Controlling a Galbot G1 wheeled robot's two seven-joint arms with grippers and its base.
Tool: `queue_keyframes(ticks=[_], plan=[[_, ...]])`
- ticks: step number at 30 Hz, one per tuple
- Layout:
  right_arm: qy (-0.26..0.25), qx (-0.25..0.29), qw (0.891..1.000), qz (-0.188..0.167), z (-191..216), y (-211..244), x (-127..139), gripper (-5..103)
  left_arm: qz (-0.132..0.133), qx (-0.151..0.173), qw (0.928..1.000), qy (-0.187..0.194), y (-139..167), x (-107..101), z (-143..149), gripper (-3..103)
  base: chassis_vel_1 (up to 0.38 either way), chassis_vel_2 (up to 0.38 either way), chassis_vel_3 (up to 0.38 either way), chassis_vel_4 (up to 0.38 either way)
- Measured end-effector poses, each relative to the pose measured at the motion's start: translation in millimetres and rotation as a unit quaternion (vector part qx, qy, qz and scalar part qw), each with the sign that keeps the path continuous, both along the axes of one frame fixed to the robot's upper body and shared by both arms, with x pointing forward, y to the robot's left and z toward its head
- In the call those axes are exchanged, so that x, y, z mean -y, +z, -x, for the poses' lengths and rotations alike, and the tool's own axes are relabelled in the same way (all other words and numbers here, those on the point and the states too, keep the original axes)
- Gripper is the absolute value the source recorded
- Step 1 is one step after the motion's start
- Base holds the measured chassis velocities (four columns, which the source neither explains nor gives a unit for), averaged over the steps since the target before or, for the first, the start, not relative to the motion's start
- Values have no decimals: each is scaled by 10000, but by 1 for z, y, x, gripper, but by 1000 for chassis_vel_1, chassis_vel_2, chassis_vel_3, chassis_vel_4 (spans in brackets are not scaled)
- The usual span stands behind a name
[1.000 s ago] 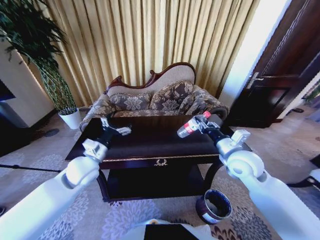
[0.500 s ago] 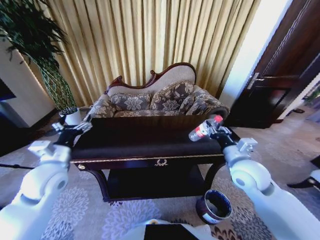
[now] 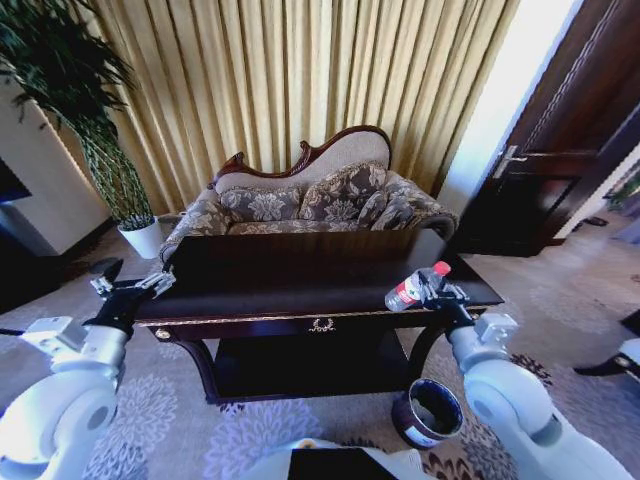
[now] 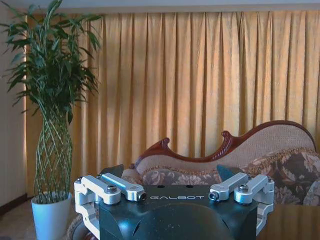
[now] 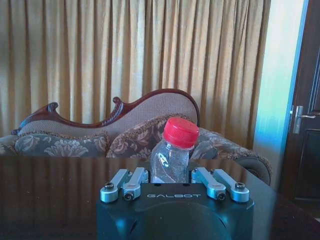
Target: Move to the front of the table and place the trash on the table into the trash bin.
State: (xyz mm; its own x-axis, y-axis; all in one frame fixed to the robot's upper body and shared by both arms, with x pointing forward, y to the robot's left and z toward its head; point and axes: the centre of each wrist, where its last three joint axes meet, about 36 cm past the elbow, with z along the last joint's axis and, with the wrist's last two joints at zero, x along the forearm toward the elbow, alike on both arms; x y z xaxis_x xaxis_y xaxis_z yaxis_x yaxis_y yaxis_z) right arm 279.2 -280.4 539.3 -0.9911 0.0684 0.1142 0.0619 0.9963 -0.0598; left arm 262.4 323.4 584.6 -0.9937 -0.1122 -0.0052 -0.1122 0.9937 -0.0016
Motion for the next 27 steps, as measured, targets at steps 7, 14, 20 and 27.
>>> queue_keyframes(ticks=[7,14,20,27], plan=[[67,46,10000,-10,6,6,-3,33,-3,-72,9999,-123,-2,-2,4,100,0,0,0,0],[111,83,9999,-57,10,10,-6,33,-71,-148,9997,-197,-2,-3,5,100,0,0,0,0],[116,84,9999,-77,13,11,-7,32,-85,-195,9996,-202,-3,-4,6,100,0,0,0,0],[119,82,9999,-53,13,12,-7,32,-93,-214,9995,-221,-3,-3,5,100,0,0,0,0]])
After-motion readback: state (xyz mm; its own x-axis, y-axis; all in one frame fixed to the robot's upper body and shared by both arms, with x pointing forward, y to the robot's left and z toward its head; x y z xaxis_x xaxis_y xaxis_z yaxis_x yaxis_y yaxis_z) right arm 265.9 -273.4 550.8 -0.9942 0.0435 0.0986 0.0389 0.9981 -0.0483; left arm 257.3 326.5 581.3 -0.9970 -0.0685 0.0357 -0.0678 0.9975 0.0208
